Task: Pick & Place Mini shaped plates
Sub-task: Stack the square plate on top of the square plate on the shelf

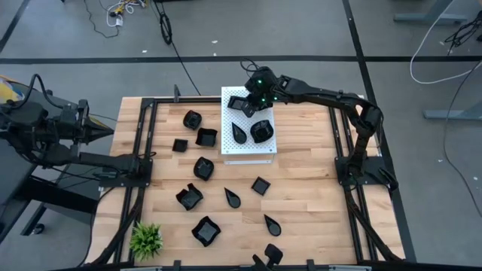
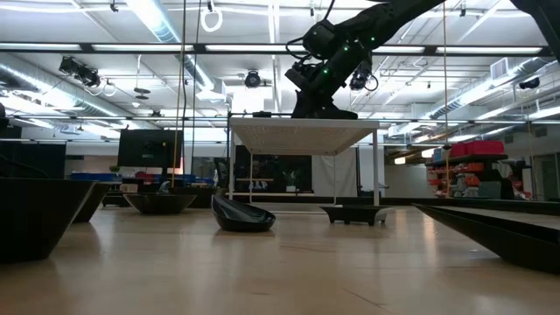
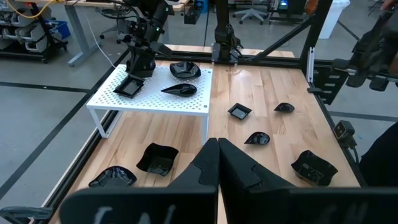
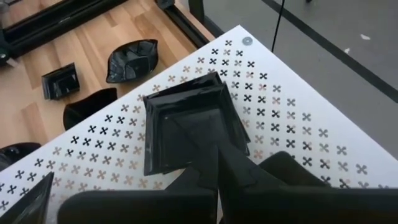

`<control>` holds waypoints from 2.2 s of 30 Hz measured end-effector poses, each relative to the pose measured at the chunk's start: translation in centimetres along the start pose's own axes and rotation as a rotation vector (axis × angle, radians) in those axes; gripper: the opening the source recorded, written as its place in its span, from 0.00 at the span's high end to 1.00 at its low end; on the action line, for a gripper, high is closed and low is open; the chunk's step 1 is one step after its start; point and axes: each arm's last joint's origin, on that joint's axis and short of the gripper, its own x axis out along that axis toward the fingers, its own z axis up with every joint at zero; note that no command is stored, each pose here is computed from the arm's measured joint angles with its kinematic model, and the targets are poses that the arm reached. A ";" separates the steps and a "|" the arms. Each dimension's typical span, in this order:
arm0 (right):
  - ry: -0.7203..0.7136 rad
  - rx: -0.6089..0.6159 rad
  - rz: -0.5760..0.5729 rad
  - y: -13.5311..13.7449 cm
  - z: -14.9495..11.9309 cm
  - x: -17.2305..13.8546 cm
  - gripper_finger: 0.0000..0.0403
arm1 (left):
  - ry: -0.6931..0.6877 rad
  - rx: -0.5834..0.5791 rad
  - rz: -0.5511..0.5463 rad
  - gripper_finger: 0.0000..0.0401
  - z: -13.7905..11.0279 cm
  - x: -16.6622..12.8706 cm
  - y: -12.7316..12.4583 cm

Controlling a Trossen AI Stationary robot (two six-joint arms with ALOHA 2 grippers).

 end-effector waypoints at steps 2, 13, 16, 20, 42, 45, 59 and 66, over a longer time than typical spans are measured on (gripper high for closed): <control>0.005 0.008 0.000 0.0 0.0 0.0 1.00 | 0.000 0.000 0.000 0.99 0.0 0.0 0.0; 0.030 0.027 0.015 0.5 -0.2 -0.1 1.00 | 0.000 0.000 0.000 0.99 0.0 0.0 0.0; 0.023 0.027 0.006 0.5 -0.1 -0.1 1.00 | 0.000 0.000 0.000 0.99 0.0 0.0 0.0; 0.023 0.028 0.003 0.5 -0.1 -0.1 1.00 | -0.001 0.000 0.000 0.99 0.0 0.0 0.0; -0.010 -0.144 -0.003 0.5 0.3 -0.7 1.00 | 0.000 0.000 0.000 0.99 0.0 0.0 0.0; -0.023 -0.305 0.016 0.7 0.5 -1.2 0.97 | 0.000 0.000 0.000 0.99 0.0 0.0 0.0; 0.015 -0.899 -0.058 1.9 0.2 -1.1 0.73 | -0.001 0.000 0.000 0.99 0.0 0.0 0.0; 0.043 -1.136 -0.078 2.3 0.0 -1.1 0.64 | -0.001 0.000 0.000 0.99 0.0 0.0 0.0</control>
